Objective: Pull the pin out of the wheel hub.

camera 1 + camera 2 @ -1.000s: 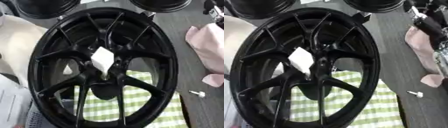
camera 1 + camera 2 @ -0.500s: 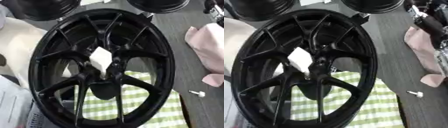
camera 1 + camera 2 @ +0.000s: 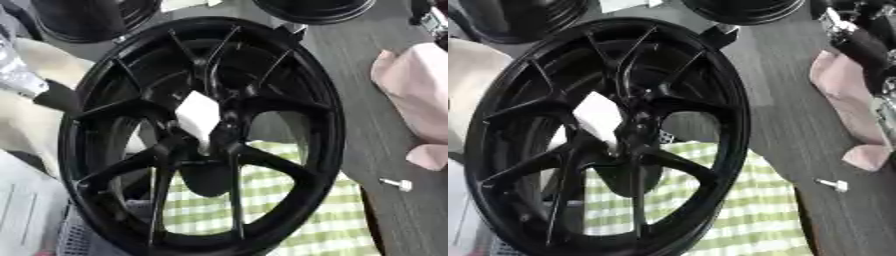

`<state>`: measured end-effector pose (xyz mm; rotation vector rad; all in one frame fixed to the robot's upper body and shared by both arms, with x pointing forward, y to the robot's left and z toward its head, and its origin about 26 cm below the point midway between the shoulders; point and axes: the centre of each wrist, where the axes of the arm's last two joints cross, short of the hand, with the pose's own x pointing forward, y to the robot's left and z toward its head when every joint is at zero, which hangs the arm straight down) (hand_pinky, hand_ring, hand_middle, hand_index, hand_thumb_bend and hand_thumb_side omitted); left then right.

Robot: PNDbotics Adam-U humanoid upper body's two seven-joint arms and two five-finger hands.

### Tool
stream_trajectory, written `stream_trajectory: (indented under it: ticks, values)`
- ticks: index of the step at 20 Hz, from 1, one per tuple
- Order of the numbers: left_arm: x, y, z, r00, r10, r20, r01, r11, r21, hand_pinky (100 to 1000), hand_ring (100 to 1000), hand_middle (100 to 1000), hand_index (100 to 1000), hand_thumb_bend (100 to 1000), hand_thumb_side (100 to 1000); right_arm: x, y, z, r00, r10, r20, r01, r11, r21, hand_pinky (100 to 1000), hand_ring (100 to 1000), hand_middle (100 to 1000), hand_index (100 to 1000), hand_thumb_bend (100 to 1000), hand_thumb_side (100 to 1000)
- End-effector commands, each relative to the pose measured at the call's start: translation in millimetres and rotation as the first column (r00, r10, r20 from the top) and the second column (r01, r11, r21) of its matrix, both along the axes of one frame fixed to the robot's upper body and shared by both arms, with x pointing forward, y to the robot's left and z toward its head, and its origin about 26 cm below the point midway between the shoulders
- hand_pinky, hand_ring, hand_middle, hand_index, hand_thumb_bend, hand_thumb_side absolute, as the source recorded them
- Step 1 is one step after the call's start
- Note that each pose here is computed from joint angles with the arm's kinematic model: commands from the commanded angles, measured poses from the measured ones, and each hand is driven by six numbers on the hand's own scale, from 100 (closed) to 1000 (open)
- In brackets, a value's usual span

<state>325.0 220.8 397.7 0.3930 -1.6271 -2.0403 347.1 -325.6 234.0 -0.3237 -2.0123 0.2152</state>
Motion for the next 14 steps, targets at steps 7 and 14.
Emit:
stream_trajectory:
  ticks: [7, 14]
  values:
    - [17.7, -33, -4.2, 0.995, -0.068, -0.074, 0.069, 0.998, 0.012, 812, 776, 691, 785, 701, 428, 0.3, -1, 8.1, 1.0, 0.001, 0.016, 0.0, 1.0, -0.013, 941, 731, 677, 781, 373, 433]
    - [34.7, -48, -15.6, 0.984, -0.067, -0.166, 0.069, 0.998, 0.004, 801, 774, 694, 790, 739, 391, 1.7, 1, 10.0, 1.0, 0.009, 0.019, -0.009, 1.0, -0.009, 942, 732, 677, 781, 367, 435]
